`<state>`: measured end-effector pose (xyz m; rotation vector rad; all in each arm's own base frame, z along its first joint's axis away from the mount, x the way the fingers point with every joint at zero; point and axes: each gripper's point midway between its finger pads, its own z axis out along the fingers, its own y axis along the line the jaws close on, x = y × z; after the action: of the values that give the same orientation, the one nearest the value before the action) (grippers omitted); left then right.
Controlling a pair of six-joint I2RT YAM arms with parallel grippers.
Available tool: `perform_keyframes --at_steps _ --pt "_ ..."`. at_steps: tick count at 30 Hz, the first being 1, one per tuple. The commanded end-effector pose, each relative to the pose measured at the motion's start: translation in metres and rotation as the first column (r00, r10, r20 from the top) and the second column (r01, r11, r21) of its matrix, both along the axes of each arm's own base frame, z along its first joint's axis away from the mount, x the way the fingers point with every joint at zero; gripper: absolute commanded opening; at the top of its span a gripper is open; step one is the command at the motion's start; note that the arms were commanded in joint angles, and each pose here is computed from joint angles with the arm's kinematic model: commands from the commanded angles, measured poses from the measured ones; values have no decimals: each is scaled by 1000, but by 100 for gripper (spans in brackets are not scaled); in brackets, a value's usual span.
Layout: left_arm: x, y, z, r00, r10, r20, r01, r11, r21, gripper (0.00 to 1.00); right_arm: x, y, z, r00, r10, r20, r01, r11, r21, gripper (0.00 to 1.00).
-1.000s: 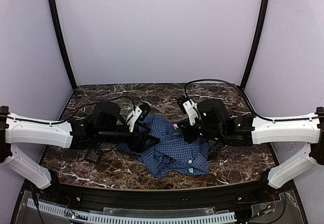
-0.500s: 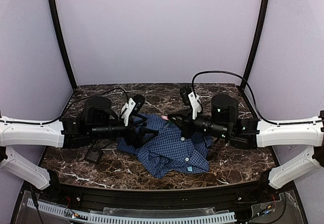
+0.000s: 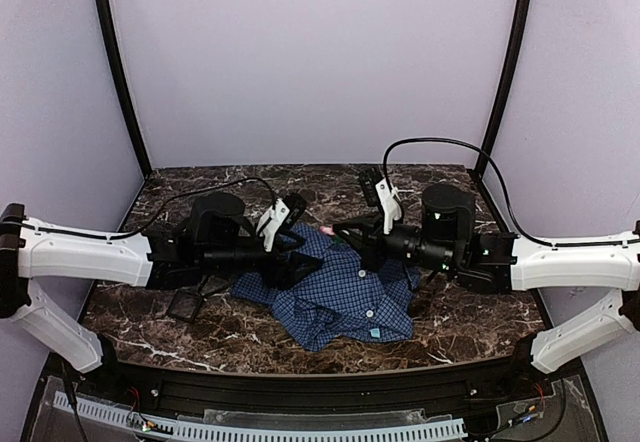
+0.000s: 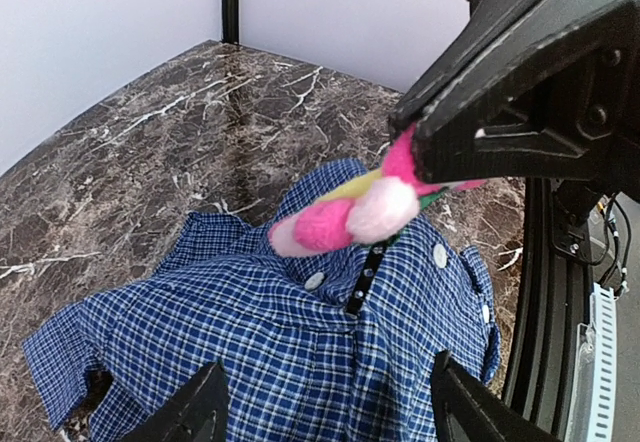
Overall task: Remove the brooch from the garment
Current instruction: Pick up the brooch from the crumpled clothing, then adjust the brooch on the crumpled clothing.
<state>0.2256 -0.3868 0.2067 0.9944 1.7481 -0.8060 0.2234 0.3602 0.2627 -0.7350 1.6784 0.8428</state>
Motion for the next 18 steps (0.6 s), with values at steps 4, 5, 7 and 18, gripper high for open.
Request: perform_keyframes --at_steps 4,5,7,18 --pt "6 -21 1 999 -41 -5 41 999 -19 59 -2 -7 2 1000 -10 -2 10 1000 14 0" --pt "5 -23 0 999 -48 -10 48 999 -20 55 -1 -9 2 1000 -16 -2 16 1000 11 0" --pt "5 -25 -3 998 -58 -20 57 998 -20 48 0 -11 0 1000 -29 -5 29 1000 1 0" --pt "-5 -37 -17 989 -142 -45 142 990 -6 5 10 -19 -24 992 -108 -62 101 989 -110 0"
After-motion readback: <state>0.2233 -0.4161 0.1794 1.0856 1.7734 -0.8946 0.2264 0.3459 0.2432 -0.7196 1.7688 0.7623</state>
